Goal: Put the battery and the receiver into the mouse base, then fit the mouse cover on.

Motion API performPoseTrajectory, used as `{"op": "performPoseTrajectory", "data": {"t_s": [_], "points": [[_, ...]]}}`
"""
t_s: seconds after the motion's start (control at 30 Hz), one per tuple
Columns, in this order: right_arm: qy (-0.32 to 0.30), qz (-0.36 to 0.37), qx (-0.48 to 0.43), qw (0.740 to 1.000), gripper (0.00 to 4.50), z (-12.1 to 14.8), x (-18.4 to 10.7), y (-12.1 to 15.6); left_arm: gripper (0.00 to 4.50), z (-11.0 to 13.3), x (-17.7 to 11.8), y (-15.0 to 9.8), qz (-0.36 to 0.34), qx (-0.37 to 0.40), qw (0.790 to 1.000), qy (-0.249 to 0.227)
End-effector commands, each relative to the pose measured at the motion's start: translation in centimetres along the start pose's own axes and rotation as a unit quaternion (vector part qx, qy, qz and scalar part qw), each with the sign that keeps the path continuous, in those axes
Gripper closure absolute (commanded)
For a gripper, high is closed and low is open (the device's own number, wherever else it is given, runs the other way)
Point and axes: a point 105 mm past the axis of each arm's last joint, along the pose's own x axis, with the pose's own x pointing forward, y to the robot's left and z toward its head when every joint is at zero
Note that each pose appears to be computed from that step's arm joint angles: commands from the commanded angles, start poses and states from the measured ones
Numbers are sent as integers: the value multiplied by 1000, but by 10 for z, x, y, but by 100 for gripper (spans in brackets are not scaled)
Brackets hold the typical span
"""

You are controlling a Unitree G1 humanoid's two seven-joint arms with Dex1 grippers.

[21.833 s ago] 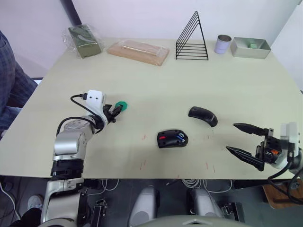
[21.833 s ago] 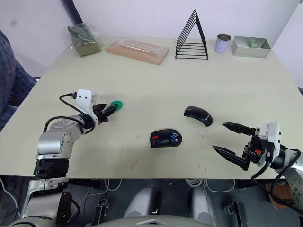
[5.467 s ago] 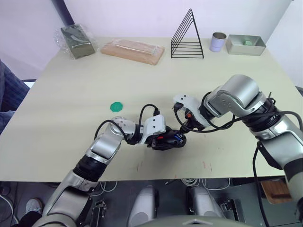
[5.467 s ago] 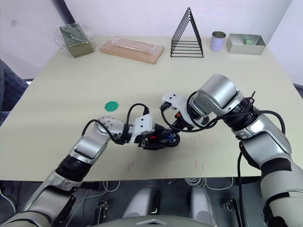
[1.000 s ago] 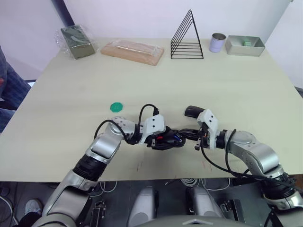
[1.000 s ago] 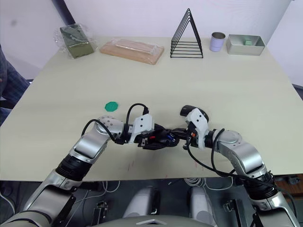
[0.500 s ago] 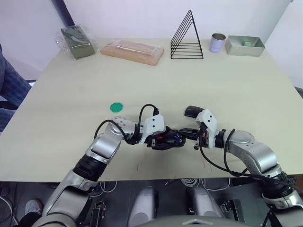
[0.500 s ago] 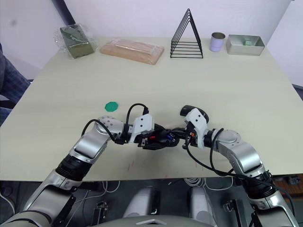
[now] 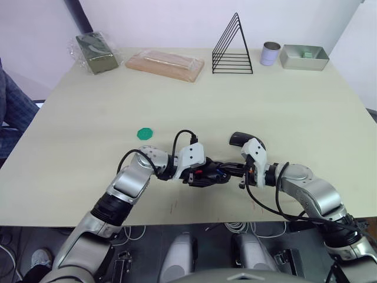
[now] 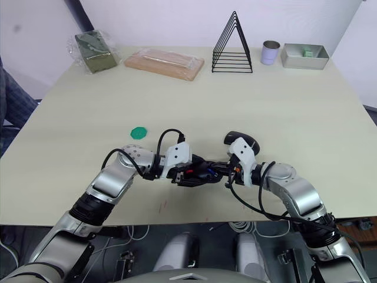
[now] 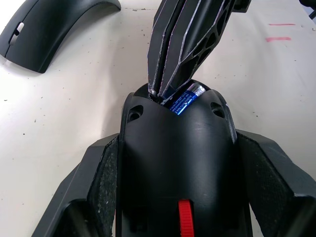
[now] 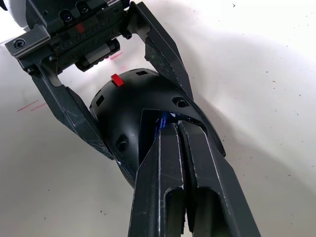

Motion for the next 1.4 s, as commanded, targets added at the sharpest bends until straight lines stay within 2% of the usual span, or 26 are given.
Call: {"op": "performPoseTrajectory", "data": {"t_s": [0.03, 0.17, 0.27, 0.3, 0.4, 0.5, 0.57, 0.6, 0.63, 0.73, 0.77, 1.07, 1.17, 1.27, 1.4], "points": [[39, -4, 8, 999, 444, -17, 2, -2, 161, -11, 0, -2, 1, -9, 1000, 23], [33, -8, 2, 999, 444, -13, 0, -5, 161, -11, 0, -2, 1, -10, 1000, 23], [-14, 3, 4, 1000, 444, 13, -9, -7, 161, -11, 0, -2, 1, -12, 1000, 23], [-29, 20, 4, 999, 444, 26, -20, -5, 161, -12, 0, -2, 1, -12, 1000, 24], [-35, 37, -6, 999, 444, 42, -44, -4, 161, -12, 0, -2, 0, -12, 1000, 23], [-17, 44, -36, 998, 354, 43, -64, -2, 161, -12, 0, -2, -1, -12, 1000, 23], [-8, 52, -45, 998, 260, 42, -72, 0, 161, -12, 0, -1, -1, -13, 1000, 22], [-6, 54, -49, 997, 186, 43, -76, 1, 161, -12, 0, -1, 0, -13, 1000, 22], [-5, 54, -52, 997, 163, 43, -80, 1, 161, -11, 0, -1, 0, -12, 1000, 22], [0, 56, -65, 996, 24, 43, -94, 5, 161, -11, 0, 1, 1, -11, 1000, 21], [0, 56, -67, 996, 5, 43, -97, 6, 161, -11, 0, 1, 2, -11, 1000, 20], [10, 41, -72, 997, 5, 35, -118, 13, 161, -8, 0, 2, 0, -11, 1000, 12], [8, 40, -74, 996, 0, 33, -117, 14, 7, -5, -2, 5, 7, -13, 1000, 2], [6, 35, -75, 997, 0, 32, -114, 12, 7, 8, -9, 10, 22, -29, 999, -33], [9, 25, -73, 997, 0, 30, -113, 7, 7, 16, -28, 4, 28, -27, 997, -59]]}}
